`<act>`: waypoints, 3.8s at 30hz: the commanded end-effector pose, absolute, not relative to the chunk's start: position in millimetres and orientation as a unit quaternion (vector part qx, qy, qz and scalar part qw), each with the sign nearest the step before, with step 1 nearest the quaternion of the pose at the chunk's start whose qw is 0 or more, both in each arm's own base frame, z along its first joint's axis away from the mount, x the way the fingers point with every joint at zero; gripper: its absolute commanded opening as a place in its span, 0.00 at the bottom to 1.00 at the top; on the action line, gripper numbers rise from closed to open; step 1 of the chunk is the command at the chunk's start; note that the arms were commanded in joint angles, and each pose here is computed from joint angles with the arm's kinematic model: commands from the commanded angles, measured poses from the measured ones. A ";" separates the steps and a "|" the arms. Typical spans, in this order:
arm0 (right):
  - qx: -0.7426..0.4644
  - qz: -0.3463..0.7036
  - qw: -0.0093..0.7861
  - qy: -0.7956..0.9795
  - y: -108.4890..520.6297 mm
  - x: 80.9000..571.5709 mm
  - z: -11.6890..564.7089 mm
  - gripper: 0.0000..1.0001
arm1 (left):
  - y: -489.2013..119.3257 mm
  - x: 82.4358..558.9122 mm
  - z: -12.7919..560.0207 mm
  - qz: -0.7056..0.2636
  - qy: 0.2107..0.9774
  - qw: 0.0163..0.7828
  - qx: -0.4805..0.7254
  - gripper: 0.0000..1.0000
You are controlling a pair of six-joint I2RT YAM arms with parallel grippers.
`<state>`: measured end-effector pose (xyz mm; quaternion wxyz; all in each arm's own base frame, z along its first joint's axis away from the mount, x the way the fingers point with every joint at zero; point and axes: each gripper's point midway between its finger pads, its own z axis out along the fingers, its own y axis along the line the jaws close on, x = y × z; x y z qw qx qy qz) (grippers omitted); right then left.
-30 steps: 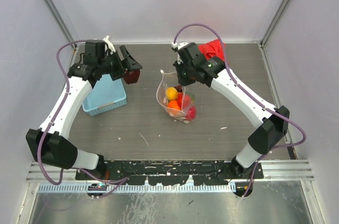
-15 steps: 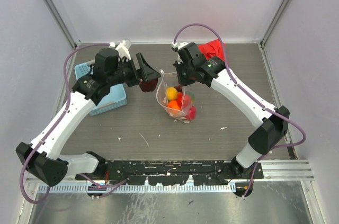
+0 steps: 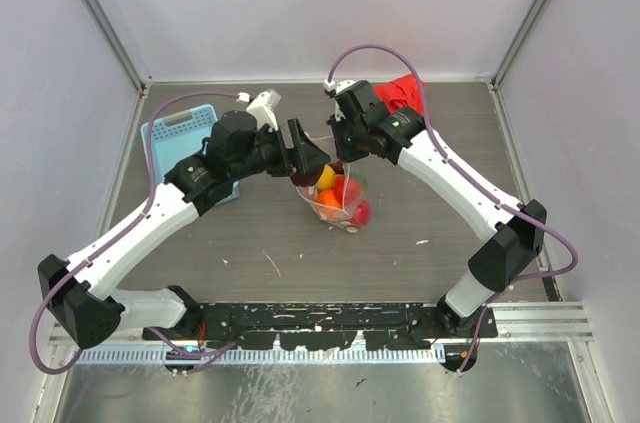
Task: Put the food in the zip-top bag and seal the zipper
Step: Place the fake fruit in the zipper food storage bag, then zip the zipper food storage bag at the center of the board.
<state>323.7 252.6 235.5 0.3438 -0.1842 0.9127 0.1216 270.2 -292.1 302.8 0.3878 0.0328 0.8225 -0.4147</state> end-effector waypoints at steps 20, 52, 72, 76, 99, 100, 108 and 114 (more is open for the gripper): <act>-0.177 0.145 0.377 0.897 258.6 326.0 262.9 0.00 | -307.4 290.5 302.8 -0.392 0.803 0.445 0.057 0.97; -0.180 0.133 0.369 0.902 258.6 330.7 248.5 0.00 | -274.1 267.1 226.4 -0.290 0.892 0.346 0.029 0.42; -0.213 0.144 0.356 0.899 281.2 346.9 234.3 0.00 | -276.7 236.0 286.6 -0.362 0.871 0.331 0.021 0.00; -0.215 0.149 0.361 0.895 282.0 345.8 240.8 0.09 | -266.4 240.6 272.2 -0.333 0.881 0.337 0.000 0.00; -0.257 0.265 0.390 0.843 259.2 234.7 277.9 0.79 | -250.6 253.0 273.1 -0.312 0.869 0.381 -0.040 0.00; -0.259 0.271 0.388 0.842 260.4 228.0 276.4 0.79 | -251.2 253.0 272.8 -0.314 0.869 0.380 -0.041 0.00; -0.280 0.281 0.351 0.848 286.1 194.3 239.0 0.75 | -254.7 255.7 271.7 -0.318 0.867 0.381 -0.043 0.00; -0.286 0.247 0.360 0.853 289.6 208.7 226.6 0.60 | -253.2 255.8 269.9 -0.315 0.867 0.382 -0.043 0.00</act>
